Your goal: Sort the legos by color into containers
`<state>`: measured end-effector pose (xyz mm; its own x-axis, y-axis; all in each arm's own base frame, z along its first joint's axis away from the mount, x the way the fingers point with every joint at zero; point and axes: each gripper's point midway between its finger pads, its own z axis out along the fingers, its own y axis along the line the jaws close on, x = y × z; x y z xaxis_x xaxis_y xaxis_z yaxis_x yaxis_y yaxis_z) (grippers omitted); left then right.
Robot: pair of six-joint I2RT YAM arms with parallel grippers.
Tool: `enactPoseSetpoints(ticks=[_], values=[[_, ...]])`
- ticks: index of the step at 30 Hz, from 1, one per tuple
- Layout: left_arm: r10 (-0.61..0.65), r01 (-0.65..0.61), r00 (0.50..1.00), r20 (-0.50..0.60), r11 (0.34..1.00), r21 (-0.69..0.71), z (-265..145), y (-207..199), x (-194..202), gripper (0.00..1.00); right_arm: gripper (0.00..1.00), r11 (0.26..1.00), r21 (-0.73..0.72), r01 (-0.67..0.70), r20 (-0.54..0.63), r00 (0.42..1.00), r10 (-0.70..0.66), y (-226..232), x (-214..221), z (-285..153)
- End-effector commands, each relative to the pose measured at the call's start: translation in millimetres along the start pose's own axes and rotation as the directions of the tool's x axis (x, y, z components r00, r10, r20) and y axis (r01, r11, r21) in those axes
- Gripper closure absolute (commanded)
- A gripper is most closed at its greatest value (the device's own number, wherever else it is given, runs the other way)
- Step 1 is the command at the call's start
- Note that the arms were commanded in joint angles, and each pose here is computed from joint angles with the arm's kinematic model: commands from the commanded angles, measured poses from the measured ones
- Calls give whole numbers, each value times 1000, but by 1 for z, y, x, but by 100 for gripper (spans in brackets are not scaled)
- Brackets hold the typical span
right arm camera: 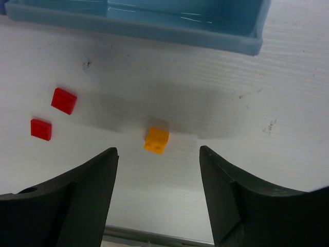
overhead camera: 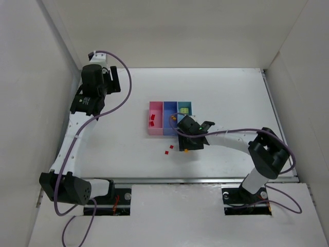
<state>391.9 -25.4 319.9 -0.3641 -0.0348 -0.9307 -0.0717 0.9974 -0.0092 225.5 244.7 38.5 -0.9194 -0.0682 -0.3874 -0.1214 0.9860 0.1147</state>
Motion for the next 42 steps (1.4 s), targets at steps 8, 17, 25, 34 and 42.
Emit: enactPoseSetpoints(ticks=[8,17,25,34,42], values=[[8,-9,999,37,1000,9,-1,-1,-13,34,43,1000,10,28,18,999,-29,6,-7,17],[8,-9,999,37,1000,9,-1,-1,-13,34,100,999,19,29,22,999,-29,4,-9,9],[12,-12,1000,17,1000,16,1,-2,-4,34,100,973,-138,184,264,954,-143,67,-82,-75],[12,-12,1000,17,1000,16,0,-1,-3,34,100,993,22,118,334,935,-119,70,-176,-60],[20,-20,999,26,1000,17,-3,-1,-5,34,89,986,14,168,330,930,-163,66,-206,-42]])
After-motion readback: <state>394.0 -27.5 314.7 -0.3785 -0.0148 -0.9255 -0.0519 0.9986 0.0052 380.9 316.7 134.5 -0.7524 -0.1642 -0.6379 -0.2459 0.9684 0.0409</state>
